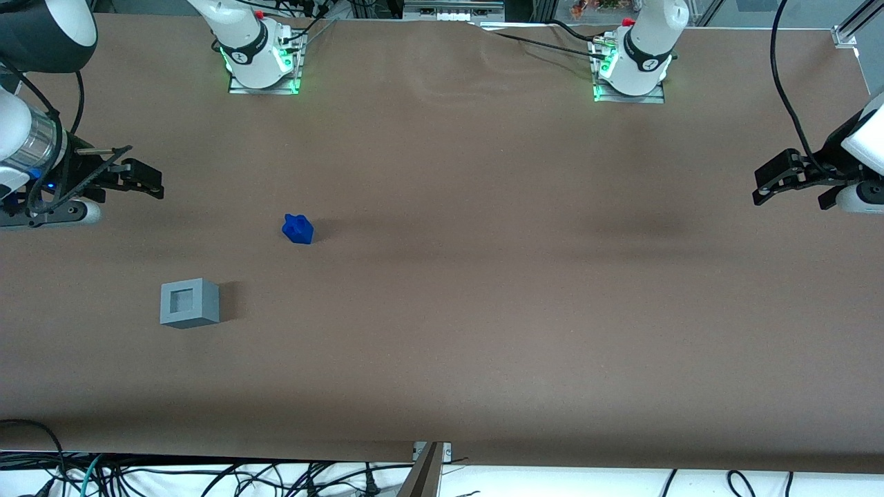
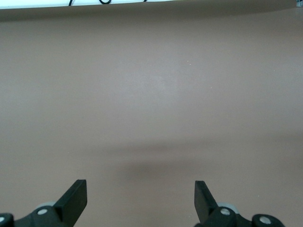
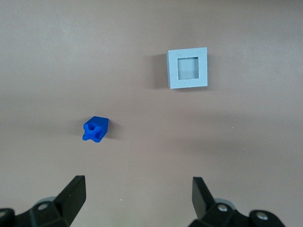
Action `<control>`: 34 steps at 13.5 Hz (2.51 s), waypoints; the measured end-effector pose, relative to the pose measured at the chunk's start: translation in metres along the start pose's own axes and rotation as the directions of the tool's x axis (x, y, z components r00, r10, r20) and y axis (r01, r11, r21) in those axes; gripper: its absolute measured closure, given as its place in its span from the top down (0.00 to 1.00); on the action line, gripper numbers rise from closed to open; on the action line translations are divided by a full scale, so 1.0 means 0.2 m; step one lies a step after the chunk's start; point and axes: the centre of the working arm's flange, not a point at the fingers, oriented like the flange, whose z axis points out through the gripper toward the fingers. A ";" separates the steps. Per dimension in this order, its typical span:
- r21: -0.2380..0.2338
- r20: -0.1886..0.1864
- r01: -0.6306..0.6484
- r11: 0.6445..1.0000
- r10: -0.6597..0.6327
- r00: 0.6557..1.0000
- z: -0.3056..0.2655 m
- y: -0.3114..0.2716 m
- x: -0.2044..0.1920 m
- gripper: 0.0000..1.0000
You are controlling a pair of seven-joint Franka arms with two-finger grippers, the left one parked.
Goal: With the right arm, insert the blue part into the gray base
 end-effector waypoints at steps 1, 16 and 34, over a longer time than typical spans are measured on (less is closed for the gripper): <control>0.000 0.002 0.000 1.000 0.000 1.000 0.00 0.00 0.00 1.00; -0.002 0.026 0.000 1.000 0.000 1.000 0.00 0.00 -0.02 1.00; -0.003 0.036 -0.007 1.000 0.007 0.999 0.04 -0.07 -0.02 1.00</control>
